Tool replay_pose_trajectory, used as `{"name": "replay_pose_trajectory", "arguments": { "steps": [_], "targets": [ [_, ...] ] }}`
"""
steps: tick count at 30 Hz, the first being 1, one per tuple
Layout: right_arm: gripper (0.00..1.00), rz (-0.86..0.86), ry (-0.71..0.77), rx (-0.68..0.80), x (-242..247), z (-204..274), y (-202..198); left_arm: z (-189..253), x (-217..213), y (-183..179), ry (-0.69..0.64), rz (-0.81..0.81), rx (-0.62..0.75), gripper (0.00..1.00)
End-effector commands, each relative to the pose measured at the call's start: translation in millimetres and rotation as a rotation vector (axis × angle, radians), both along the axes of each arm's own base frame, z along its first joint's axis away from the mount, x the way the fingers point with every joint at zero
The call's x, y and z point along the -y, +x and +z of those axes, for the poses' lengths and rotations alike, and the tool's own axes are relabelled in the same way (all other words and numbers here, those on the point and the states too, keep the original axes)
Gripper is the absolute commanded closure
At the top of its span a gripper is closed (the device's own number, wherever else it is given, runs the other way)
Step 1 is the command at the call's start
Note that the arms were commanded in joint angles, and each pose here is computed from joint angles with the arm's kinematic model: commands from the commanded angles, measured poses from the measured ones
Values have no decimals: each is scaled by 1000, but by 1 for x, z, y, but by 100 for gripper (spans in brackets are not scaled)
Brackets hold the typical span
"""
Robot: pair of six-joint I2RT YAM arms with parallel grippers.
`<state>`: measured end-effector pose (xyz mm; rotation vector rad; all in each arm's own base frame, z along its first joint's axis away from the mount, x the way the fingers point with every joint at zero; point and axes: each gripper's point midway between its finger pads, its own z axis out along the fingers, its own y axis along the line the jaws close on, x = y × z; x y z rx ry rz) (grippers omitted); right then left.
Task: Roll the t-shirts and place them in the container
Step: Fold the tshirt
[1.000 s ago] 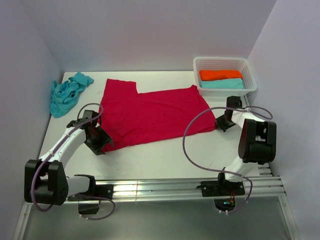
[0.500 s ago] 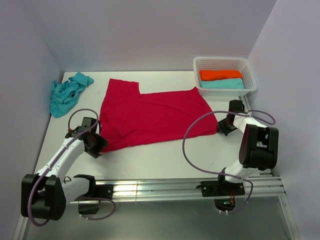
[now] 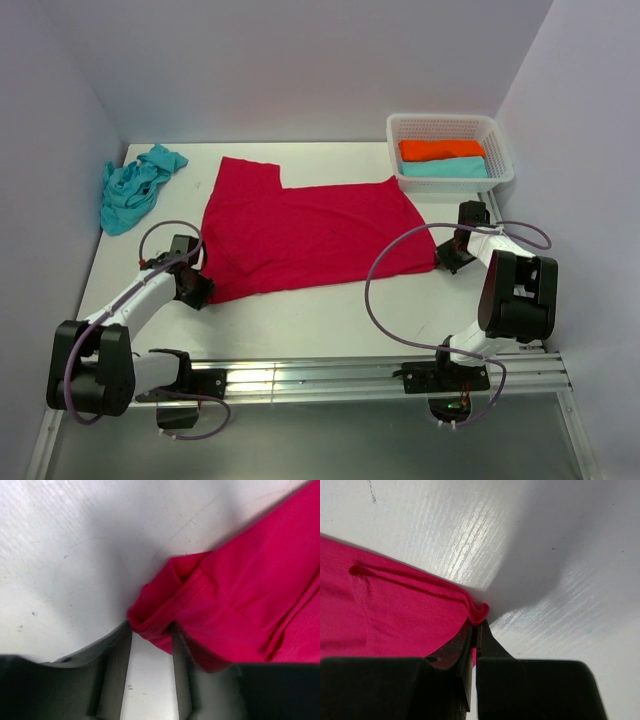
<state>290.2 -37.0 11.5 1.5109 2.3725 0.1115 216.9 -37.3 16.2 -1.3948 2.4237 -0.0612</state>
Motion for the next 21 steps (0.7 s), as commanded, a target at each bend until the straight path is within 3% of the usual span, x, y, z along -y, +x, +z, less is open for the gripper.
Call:
{"name": "replay_pose_trajectory", "arguments": {
  "steps": [1,5,15,21],
  "targets": [
    [100,-7,-42,-44,10,4,-13,-6,-4,-1,23,34,23,73],
    [100,-10,-48,-72,11,2,-21,-10,-8,-4,52,21,-12,100],
    [100,34,-74,-241,15,3,-49,12,-8,13,86,-77,-42,100],
    [100,46,-59,-81,18,66,5,92,-4,69,98,-93,66,100]
  ]
}}
